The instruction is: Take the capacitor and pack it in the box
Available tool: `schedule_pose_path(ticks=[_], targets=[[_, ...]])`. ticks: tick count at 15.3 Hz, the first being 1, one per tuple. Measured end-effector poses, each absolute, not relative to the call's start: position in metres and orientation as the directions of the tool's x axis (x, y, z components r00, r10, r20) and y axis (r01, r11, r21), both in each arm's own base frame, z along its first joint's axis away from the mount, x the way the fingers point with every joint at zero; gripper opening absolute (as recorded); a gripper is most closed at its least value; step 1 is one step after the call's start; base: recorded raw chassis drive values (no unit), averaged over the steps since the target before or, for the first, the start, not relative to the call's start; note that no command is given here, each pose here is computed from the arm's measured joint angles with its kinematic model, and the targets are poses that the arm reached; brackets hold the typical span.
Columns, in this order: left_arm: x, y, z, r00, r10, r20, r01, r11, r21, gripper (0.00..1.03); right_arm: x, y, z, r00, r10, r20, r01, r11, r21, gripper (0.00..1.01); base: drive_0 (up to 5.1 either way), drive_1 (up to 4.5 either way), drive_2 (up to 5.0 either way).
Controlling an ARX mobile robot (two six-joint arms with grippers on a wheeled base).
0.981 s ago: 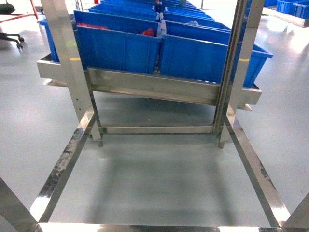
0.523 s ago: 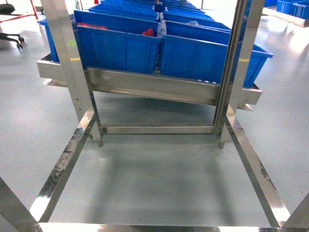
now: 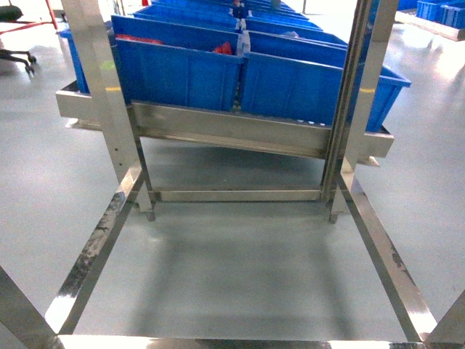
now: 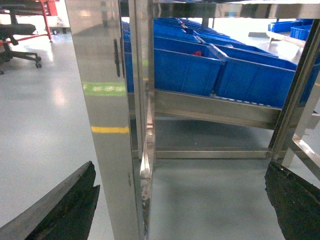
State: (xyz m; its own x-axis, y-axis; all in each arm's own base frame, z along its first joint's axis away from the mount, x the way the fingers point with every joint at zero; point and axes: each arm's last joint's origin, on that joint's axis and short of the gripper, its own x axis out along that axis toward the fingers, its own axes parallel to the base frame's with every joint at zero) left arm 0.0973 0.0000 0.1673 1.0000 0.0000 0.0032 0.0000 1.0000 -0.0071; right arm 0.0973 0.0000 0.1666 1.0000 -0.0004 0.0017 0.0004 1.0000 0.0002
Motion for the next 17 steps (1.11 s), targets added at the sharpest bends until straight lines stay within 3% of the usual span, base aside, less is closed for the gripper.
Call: schedule_pose_path(ticks=[17], targets=[[0.0973, 0.0, 0.1672, 1.0, -0.001, 0.003, 0.001, 1.0, 0.001, 0.98, 0.0973, -0.0001, 0.1666, 1.0, -0.002, 0.001, 0.002, 1.0, 0.004, 0.98, 0.0, 0.0, 0.0]])
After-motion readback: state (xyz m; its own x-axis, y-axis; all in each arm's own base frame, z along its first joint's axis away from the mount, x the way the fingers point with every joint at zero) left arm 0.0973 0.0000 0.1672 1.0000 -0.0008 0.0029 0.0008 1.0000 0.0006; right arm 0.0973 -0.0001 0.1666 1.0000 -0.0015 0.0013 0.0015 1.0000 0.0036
